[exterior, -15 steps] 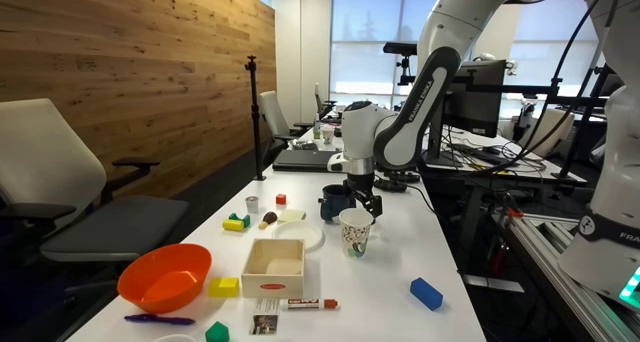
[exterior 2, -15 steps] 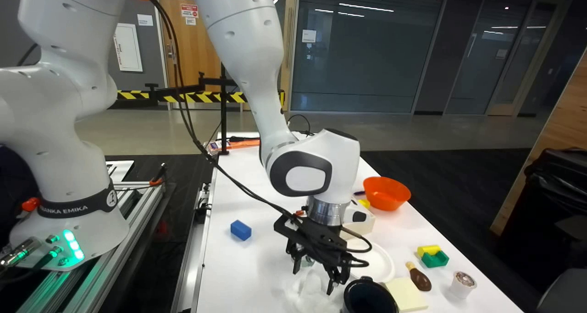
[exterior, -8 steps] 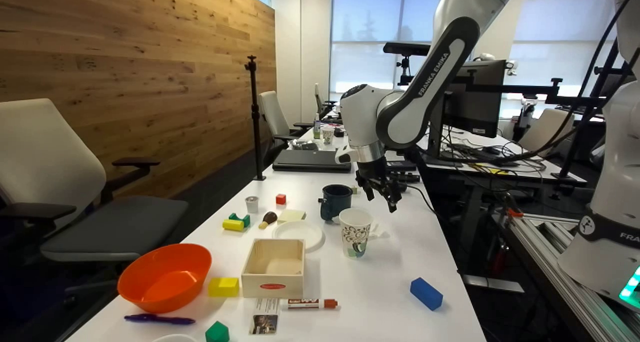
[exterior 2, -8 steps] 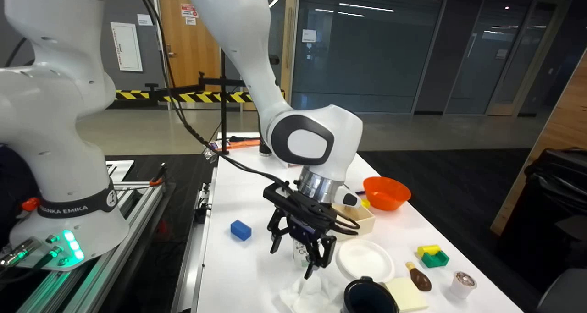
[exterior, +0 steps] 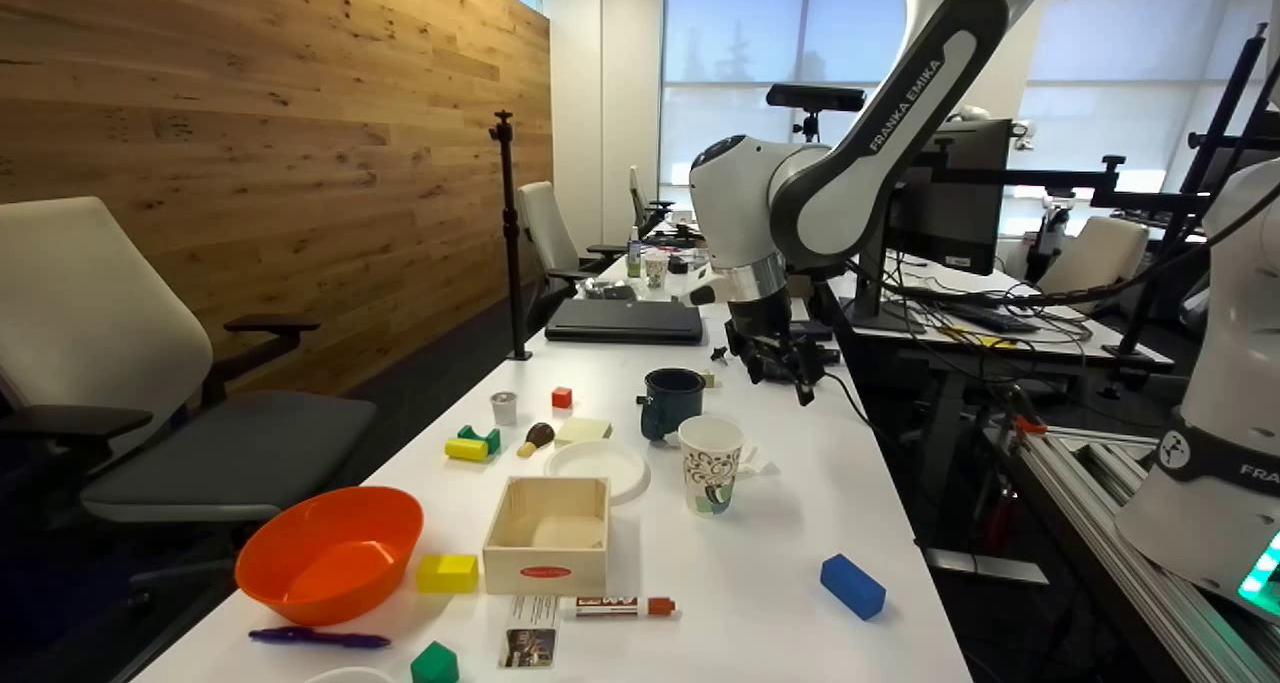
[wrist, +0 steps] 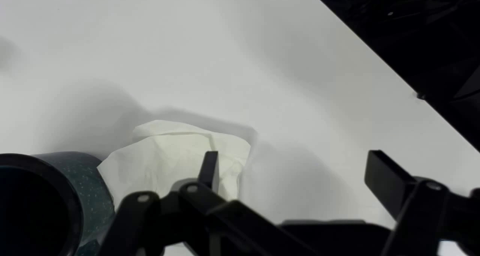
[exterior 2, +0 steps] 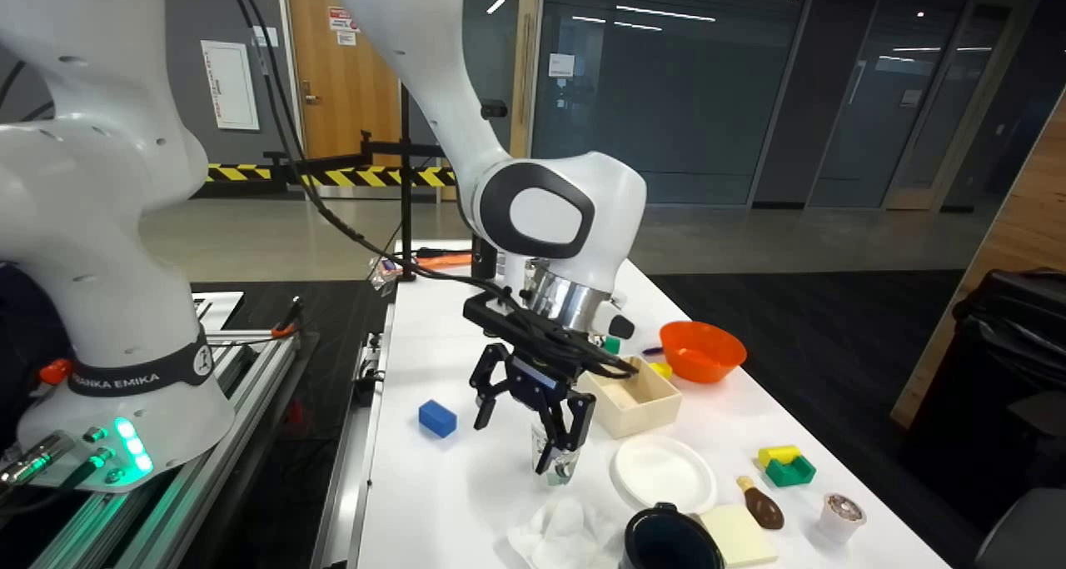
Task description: Move the napkin backwards.
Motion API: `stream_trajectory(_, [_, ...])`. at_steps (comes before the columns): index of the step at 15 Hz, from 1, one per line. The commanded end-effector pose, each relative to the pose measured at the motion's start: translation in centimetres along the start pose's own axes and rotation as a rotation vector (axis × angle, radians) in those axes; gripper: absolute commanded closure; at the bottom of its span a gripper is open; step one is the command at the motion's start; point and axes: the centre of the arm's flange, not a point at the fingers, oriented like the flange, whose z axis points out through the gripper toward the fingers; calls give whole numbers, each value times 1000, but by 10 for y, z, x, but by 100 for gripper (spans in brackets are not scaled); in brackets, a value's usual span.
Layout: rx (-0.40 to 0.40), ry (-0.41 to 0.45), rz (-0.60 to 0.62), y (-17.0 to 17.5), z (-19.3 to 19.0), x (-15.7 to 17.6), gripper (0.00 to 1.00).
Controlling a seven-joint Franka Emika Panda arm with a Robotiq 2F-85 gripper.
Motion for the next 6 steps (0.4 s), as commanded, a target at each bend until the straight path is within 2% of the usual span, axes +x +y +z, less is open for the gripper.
stream_trajectory(1, [0, 0, 0, -1, 0, -1, 0])
stream_trajectory(6, [3, -2, -1, -3, 1, -1, 0])
